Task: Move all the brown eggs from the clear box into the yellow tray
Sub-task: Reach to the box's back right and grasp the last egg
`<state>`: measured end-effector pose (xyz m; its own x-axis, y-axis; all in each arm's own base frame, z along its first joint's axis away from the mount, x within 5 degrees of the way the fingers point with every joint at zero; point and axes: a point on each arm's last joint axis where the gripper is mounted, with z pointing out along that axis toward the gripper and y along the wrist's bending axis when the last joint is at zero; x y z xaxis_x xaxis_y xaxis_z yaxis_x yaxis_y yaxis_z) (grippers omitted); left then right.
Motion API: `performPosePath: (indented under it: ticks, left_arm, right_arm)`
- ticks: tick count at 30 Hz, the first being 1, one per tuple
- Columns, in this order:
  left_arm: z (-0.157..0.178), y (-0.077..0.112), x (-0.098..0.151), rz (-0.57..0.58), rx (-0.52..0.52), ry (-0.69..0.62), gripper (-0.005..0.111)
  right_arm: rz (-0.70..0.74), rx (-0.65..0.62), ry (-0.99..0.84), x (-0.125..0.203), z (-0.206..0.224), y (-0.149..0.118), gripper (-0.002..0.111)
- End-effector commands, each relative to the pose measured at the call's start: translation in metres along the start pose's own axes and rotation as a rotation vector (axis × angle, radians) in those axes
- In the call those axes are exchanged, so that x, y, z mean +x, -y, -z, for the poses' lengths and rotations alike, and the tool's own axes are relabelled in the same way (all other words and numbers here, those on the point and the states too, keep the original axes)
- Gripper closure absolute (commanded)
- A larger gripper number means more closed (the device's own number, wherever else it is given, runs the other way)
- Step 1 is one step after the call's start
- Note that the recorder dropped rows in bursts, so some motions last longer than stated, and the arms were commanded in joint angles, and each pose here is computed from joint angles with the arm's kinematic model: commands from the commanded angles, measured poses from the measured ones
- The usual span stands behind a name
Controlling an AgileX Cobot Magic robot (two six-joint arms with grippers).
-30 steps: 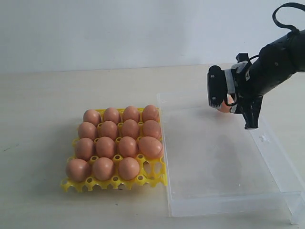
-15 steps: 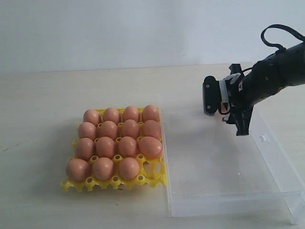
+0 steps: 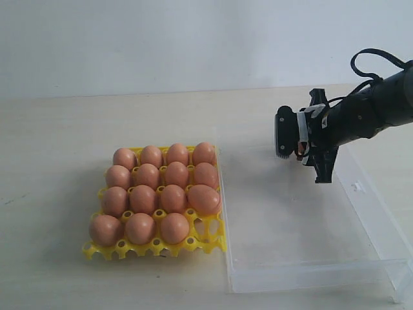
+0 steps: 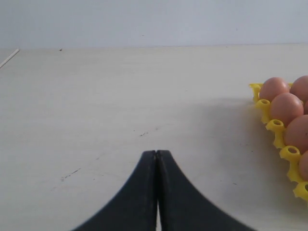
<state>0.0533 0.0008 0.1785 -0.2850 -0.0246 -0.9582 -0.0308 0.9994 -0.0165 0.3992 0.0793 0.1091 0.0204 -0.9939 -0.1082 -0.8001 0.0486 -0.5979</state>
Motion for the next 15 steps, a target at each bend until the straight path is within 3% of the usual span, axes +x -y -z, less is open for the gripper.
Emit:
performPosePath:
  ticks: [1,4,11,15]
  left_arm:
    - [0.001,0.000,-0.003,0.009,0.007,0.023,0.107]
    - [0.001,0.000,-0.003,0.009,0.007,0.023,0.107]
    - [0.001,0.000,-0.003,0.009,0.007,0.023,0.107]
    - [0.001,0.000,-0.003,0.009,0.007,0.023,0.107]
  right_arm:
    - [-0.013,-0.043,-0.024,0.006,-0.006,-0.007,0.075]
    - [-0.067,-0.069,-0.035,0.007,-0.006,-0.009,0.106]
    - [-0.277,-0.107,-0.019,-0.005,0.012,-0.008,0.108]
    - [-0.580,0.010,0.080,-0.025,0.044,0.004,0.108]
